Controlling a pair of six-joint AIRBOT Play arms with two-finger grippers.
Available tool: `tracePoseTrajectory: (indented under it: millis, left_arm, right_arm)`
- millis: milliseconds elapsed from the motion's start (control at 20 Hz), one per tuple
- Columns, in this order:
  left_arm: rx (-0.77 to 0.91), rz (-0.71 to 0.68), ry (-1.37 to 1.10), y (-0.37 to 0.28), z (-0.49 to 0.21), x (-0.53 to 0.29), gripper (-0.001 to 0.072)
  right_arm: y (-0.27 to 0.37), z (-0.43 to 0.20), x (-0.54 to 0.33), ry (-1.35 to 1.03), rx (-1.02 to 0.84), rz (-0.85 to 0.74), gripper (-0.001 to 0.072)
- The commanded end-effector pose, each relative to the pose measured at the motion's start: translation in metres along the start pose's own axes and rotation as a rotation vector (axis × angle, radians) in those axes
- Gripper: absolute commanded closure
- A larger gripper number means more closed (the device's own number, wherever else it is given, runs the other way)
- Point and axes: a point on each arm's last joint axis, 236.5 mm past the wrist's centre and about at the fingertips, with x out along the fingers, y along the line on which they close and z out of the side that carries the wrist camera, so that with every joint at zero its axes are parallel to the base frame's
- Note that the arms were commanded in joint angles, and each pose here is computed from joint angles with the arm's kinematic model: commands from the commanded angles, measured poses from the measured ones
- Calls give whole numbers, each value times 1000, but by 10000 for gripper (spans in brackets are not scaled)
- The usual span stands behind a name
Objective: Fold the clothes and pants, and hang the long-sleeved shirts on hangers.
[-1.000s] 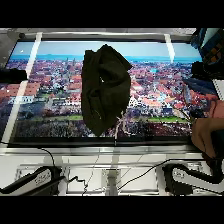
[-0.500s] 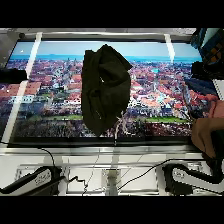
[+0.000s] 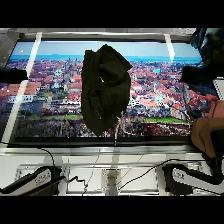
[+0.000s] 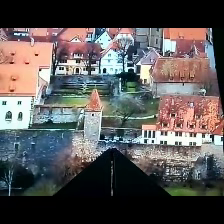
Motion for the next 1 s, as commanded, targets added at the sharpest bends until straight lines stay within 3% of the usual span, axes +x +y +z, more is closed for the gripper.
tracePoseTrajectory:
  millis: [0,200,250,300,350,400,550,800,950]
  left_arm:
    - [-26,-36,-18,-8,4,0,683]
    - [-27,-30,-36,-7,8,0,683]
    - [-27,-29,-36,-7,9,0,628]
    - [-27,-31,-34,-7,8,1,393]
    - [-29,-32,-30,-7,7,3,159]
    - [-29,-33,-24,-6,6,5,100]
    - [-31,-37,-8,-7,3,9,101]
    - [-33,-39,-1,-7,2,12,101]
    - [-35,-41,12,-6,-1,18,101]
  right_arm:
    - [58,-62,46,175,-86,172,678]
    - [103,-101,90,108,-194,184,678]
    - [109,-107,101,100,-217,182,654]
    - [111,-108,111,88,-232,171,567]
    - [111,-106,122,71,-231,157,405]
    - [110,-102,131,55,-213,150,300]
    - [103,-93,162,41,-227,134,218]
    - [90,-79,222,28,-182,114,218]
    - [75,-50,240,-45,-41,120,220]
